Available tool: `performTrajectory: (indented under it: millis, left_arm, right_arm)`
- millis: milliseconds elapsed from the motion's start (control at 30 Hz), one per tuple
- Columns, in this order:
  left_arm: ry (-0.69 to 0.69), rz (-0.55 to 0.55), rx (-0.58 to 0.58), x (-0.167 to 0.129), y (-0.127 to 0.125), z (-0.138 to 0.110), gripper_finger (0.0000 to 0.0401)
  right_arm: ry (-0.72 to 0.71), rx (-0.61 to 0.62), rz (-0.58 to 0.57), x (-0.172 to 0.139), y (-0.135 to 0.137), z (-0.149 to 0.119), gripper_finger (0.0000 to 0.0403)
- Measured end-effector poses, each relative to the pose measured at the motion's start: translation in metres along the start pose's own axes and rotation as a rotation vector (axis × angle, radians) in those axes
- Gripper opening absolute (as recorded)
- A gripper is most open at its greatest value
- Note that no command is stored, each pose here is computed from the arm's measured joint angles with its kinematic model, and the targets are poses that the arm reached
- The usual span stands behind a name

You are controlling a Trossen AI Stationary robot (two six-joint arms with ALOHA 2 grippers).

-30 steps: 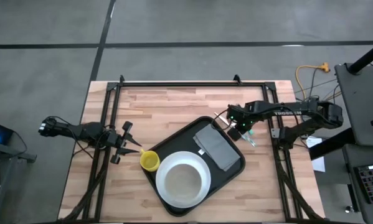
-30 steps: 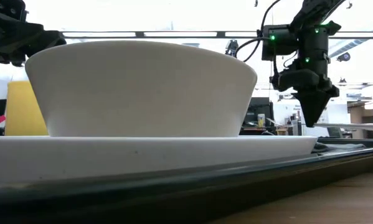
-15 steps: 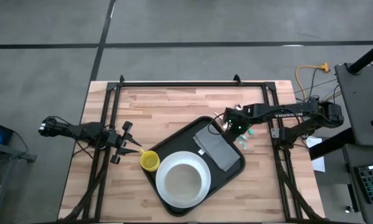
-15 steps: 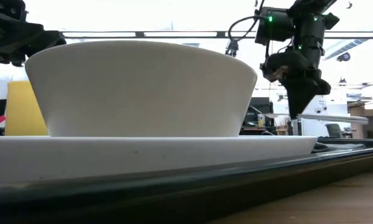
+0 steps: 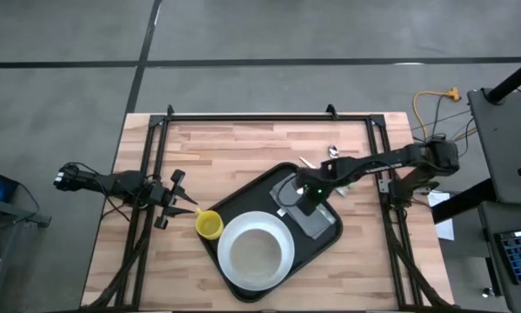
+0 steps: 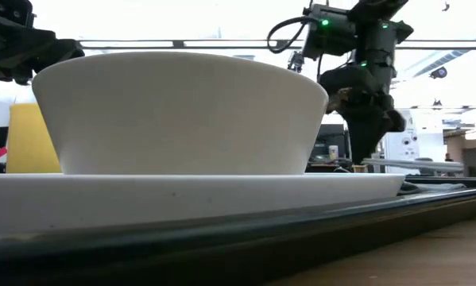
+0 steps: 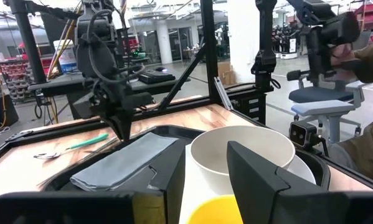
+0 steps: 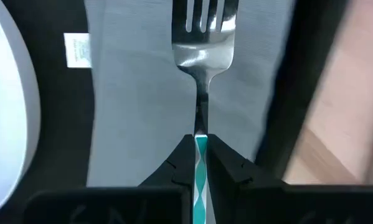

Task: Set up tray
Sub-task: Put the light blue fork on the gray napkin

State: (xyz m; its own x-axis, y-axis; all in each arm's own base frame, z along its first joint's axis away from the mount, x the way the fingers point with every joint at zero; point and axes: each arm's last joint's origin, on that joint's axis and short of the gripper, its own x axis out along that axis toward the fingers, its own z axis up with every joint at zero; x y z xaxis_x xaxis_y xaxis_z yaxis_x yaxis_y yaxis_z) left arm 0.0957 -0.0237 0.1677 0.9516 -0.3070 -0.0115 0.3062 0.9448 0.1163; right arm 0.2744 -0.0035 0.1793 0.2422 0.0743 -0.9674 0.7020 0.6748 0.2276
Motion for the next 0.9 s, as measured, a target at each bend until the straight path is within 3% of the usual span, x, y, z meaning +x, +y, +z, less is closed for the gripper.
performTrajectory:
  millis: [500, 800, 900]
  left_arm:
    - [0.0, 0.0, 0.0, 0.0, 0.0, 0.0, 0.0104]
    - [0.0, 0.0, 0.0, 0.0, 0.0, 0.0, 0.0104]
    - [0.0, 0.0, 0.0, 0.0, 0.0, 0.0, 0.0104]
  right_arm:
    - [0.086, 0.011, -0.088, 0.034, 0.023, 0.014, 0.0013]
    - [0.054, 0.043, -0.113, 0.037, 0.031, 0.017, 0.0013]
    - [0.024, 0.126, -0.165, 0.036, 0.029, 0.016, 0.0013]
